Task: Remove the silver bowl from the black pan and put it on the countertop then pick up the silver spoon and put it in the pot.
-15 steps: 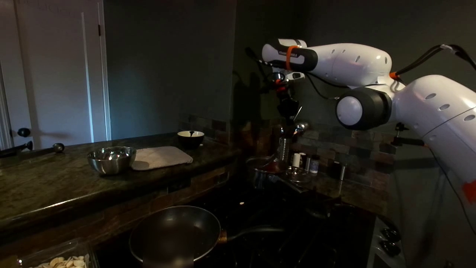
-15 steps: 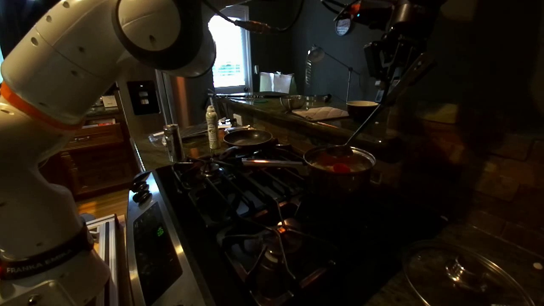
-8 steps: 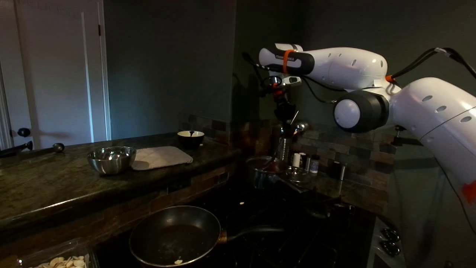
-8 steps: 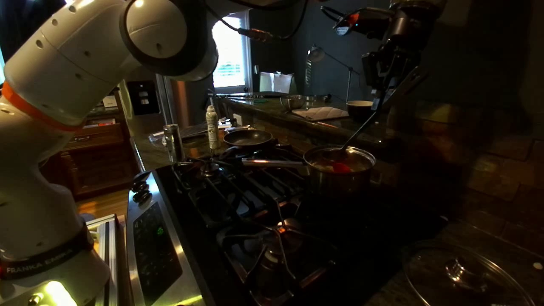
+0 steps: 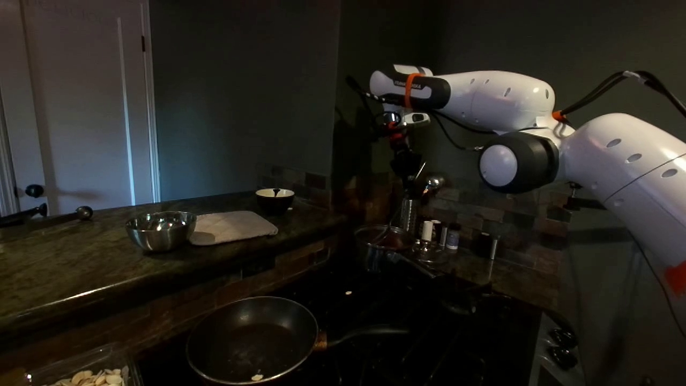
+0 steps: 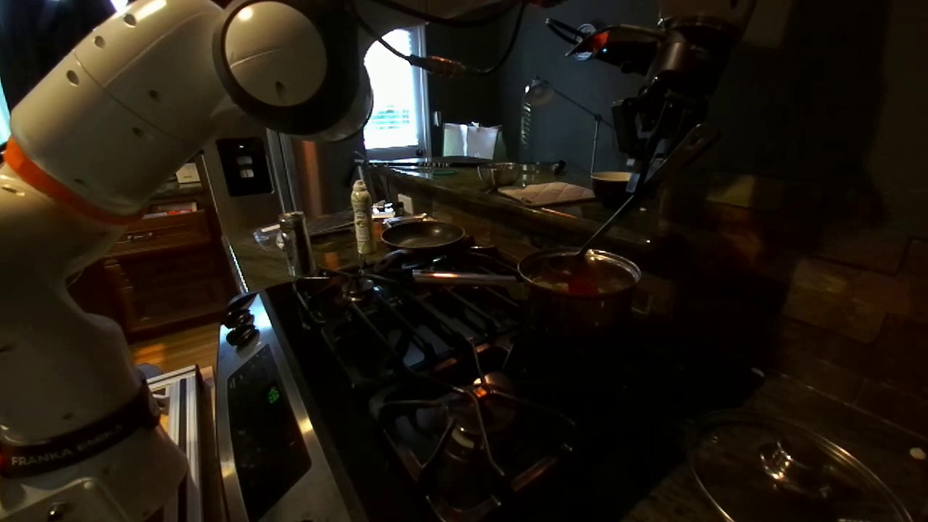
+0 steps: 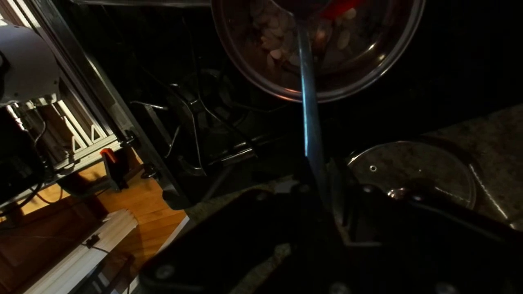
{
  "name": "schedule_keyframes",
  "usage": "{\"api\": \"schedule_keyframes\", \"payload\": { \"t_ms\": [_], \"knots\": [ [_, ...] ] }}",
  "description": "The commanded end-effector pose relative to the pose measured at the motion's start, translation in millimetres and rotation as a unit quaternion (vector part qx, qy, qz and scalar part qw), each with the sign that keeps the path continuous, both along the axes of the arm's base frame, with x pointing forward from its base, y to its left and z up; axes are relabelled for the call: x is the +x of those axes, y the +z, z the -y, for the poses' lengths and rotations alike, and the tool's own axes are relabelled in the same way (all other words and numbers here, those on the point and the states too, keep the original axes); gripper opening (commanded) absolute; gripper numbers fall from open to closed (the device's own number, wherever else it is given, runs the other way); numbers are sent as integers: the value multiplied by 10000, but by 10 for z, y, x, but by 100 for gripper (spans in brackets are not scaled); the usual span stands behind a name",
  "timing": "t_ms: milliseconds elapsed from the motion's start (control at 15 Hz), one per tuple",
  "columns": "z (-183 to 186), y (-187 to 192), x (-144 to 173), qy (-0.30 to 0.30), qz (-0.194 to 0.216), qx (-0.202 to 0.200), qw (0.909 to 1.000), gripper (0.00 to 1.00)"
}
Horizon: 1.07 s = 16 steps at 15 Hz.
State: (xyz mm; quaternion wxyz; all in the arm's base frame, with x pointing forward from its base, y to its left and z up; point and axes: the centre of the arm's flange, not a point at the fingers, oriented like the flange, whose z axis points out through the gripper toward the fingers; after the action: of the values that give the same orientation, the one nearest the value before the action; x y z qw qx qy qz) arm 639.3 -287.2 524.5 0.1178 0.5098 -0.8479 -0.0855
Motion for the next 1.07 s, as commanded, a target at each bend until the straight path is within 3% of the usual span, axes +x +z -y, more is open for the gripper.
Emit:
{"api": "schedule_keyframes", "payload": {
  "t_ms": [0, 600, 667, 733, 867, 1000],
  "knots": [
    [-142, -215, -101, -5, 111, 20, 9999, 4],
    [-120, -379, -43, -109, -25, 46, 9999, 4],
    [-127, -384, -36, -114, -45, 46, 9999, 17],
    [-129, -389, -28, -127, -48, 32, 9999, 41],
    [-127, -400, -16, -138, -63, 25, 9999, 45],
    [-124, -394, -9, -158, -67, 2, 9999, 60]
  ]
}}
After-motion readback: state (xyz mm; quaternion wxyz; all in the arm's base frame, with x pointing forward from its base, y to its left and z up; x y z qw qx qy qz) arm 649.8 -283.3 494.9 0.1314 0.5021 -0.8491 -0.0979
